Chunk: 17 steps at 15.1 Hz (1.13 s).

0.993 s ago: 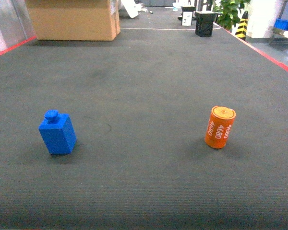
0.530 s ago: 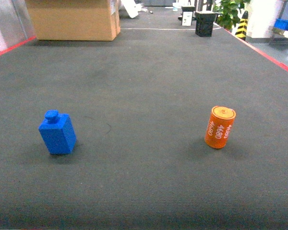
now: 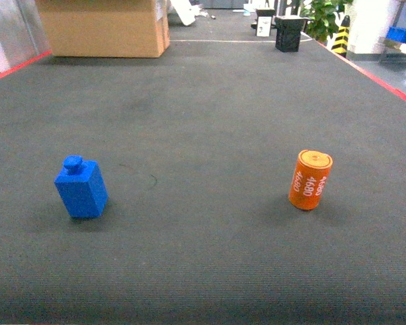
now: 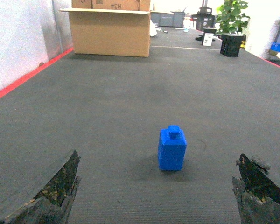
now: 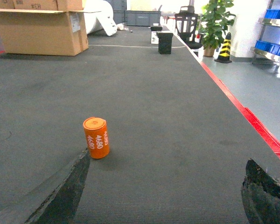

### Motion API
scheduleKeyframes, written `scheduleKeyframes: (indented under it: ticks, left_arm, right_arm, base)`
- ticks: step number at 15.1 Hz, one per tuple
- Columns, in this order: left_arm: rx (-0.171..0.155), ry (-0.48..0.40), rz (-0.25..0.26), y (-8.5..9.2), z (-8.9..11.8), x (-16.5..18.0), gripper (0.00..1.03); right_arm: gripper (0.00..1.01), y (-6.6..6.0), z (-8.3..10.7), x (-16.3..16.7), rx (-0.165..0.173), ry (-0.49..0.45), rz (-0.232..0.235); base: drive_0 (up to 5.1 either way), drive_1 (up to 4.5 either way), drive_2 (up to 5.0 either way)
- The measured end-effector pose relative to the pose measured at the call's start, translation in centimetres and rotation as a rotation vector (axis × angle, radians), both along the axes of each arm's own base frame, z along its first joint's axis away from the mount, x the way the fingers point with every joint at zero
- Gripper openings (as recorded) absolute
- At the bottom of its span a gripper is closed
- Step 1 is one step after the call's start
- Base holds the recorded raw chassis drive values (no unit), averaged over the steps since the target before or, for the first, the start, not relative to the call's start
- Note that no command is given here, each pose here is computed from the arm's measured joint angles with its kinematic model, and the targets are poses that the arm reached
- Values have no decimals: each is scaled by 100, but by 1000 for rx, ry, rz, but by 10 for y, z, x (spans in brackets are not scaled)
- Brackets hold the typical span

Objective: Sort blue parts and orange caps into right shelf containers

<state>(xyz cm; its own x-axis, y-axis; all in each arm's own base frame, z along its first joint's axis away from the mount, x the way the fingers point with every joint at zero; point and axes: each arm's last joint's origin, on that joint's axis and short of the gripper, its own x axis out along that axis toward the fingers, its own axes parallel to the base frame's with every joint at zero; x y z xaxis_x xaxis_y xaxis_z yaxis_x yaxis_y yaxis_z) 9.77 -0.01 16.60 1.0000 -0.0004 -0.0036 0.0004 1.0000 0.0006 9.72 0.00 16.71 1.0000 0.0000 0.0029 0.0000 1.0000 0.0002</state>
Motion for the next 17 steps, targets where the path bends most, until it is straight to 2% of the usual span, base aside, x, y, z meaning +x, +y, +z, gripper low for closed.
scheduleKeyframes:
  ticks: [4, 5, 6, 7, 8, 9, 10, 11, 12, 14, 15, 17]
  left_arm:
    - [0, 0, 0, 0, 0, 0, 98]
    - [-7, 63, 50, 0, -2, 0, 98]
    - [-11, 107, 129, -4, 1, 9, 98]
    - [-10, 96, 164, -7, 6, 18, 98]
    - [-14, 79, 149, -10, 10, 26, 98]
    - [-13, 54, 120, -15, 21, 41, 98]
    - [-12, 35, 96, -18, 30, 54, 98]
    - [-16, 16, 65, -22, 39, 72, 98]
    - [-24, 13, 37, -27, 45, 97, 98]
    - [-10, 76, 7, -46, 27, 129, 98]
    - [-4, 134, -3, -54, 6, 142, 98]
    - [2, 157, 0, -58, -10, 162, 98]
  right_arm:
    - [98, 0, 0, 0, 0, 0, 0]
    - [98, 0, 0, 0, 0, 0, 0]
    - [98, 0, -2, 0, 9, 32, -17]
    - [98, 6, -2, 6, 28, 121, -86]
    - [98, 12, 1, 14, 31, 139, -96]
    - [98, 19, 9, 27, 44, 124, -69]
    - [98, 21, 20, 40, 58, 99, -65]
    - [98, 26, 33, 59, 79, 66, -43]
    - [98, 35, 44, 87, 86, 50, -14]
    - [98, 54, 24, 122, 64, 137, -4]
    - [98, 63, 10, 131, 53, 182, 11]
    - [98, 72, 0, 152, 62, 182, 15]
  base:
    - [0, 0, 0]
    - [0, 0, 0]
    - [0, 0, 0]
    - [0, 0, 0]
    - [0, 0, 0]
    - [0, 0, 0]
    - [0, 0, 0]
    - [0, 0, 0]
    - [0, 0, 0]
    - [0, 0, 0]
    - [0, 0, 0]
    - [0, 0, 0]
